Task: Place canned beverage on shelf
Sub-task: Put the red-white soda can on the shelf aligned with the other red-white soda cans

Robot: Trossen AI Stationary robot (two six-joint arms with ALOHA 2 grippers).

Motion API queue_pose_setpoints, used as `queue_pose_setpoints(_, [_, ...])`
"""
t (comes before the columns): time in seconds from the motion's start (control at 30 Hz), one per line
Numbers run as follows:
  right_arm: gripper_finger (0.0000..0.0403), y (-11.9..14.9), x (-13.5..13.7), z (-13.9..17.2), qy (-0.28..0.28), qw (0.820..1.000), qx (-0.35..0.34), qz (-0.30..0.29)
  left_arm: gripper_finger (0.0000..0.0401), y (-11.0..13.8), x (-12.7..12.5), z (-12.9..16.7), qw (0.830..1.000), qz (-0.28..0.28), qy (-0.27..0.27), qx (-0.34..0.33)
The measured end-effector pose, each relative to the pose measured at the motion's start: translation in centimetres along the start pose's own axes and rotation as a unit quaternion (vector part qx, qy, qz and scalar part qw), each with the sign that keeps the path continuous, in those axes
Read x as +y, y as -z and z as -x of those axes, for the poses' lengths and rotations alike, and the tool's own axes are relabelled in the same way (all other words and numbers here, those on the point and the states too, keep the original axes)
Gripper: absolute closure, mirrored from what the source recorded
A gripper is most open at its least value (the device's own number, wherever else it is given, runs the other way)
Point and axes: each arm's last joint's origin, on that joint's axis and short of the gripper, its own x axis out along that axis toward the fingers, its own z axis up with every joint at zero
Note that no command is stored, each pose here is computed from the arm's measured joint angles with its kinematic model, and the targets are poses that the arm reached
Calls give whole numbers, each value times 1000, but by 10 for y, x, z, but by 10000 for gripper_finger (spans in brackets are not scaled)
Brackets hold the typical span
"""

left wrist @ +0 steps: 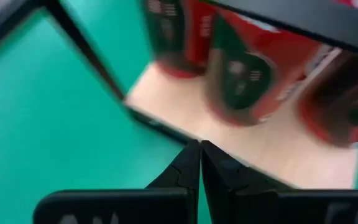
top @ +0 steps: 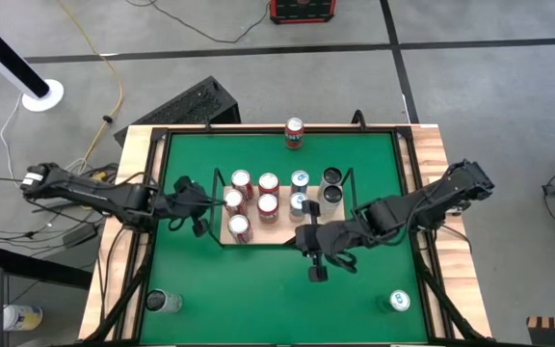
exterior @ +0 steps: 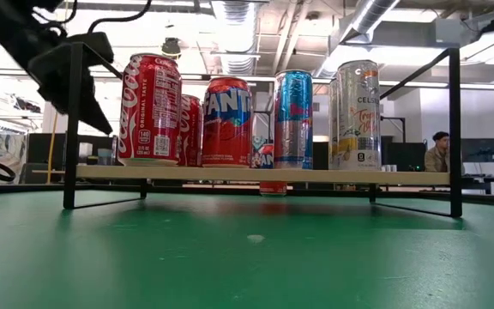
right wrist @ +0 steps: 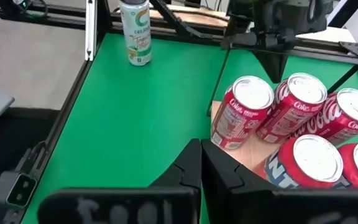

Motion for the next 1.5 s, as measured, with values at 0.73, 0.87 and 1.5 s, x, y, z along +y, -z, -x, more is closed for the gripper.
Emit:
queue_pose_setpoints(0.73, [377,0,-1,0,0,1000,0,-2,401,48,9,-20,978,-54,102,-173])
queue_pose_setpoints(0.87, [368,0,-1,-1,1,1000,0,-2,401,45,9,-19,975,-58,105,-185])
queue_pose_setpoints(1.5, [369,0,-1,-1,0,1000,-1,3,401,38,1,-27,966,-94,109,-214])
